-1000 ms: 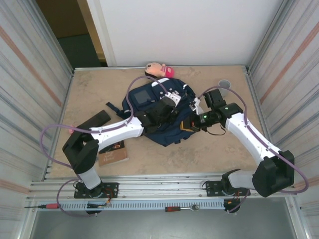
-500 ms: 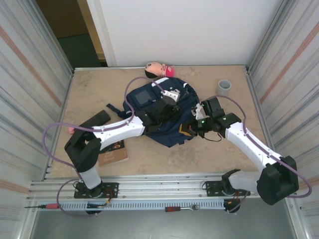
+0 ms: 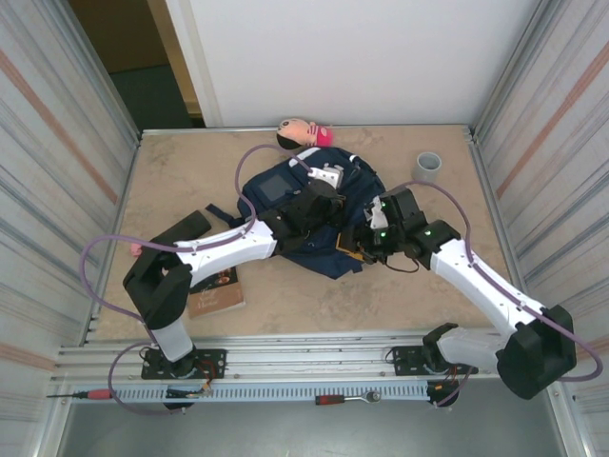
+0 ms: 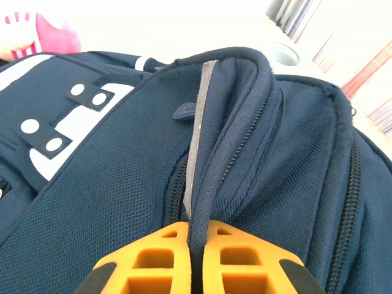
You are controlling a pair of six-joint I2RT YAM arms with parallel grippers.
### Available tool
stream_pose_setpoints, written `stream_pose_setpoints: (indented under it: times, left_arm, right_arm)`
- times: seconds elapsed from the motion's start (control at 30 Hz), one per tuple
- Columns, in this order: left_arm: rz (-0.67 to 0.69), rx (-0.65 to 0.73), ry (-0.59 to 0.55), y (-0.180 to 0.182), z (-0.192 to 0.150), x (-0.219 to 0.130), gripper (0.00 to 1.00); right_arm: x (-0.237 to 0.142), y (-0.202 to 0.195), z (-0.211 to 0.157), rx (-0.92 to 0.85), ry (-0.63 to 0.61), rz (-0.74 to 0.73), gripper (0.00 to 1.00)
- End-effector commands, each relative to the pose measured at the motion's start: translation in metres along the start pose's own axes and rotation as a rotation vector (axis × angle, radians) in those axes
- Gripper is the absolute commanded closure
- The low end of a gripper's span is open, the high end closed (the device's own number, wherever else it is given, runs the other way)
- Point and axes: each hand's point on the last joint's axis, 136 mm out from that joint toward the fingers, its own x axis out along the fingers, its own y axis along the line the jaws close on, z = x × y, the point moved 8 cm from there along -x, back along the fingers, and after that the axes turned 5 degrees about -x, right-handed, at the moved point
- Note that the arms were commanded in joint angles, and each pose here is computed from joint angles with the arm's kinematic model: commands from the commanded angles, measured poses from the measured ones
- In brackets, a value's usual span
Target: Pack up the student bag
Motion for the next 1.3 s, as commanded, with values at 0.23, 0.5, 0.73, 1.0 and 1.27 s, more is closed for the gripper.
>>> stream_pose_setpoints:
  times: [0.23,0.5,0.73,1.0,1.27]
  left_arm:
    - [-0.41,0.169,-0.172,0.0,0.049,-0.049,1.0]
    - [-0.569,0.236,-0.142,0.015,0.052,-0.06,1.0]
    - [-0.632,0.312,-0.095,0.016,0.05,-0.06,1.0]
    - [-0.449,0.304,-0.101,0.041,0.064,-0.057,1.0]
    - [-0.212,0.264,-0.087,0.053,0.075,-0.079,0.74]
  right_arm:
    - [-0.056,-0.017,0.034,0.044,-0.175,0.162,0.27]
    - [-0.04,-0.024,0.045,0.094,-0.209,0.218,0.21]
    - [-0.021,0.001,0.047,0.018,-0.186,0.299,0.23]
    - [-0.015,-0.002,0.043,0.106,-0.356,0.267,0.8]
    - [-0.025,0.025,0.022,0.134,-0.568,0.298,1.0]
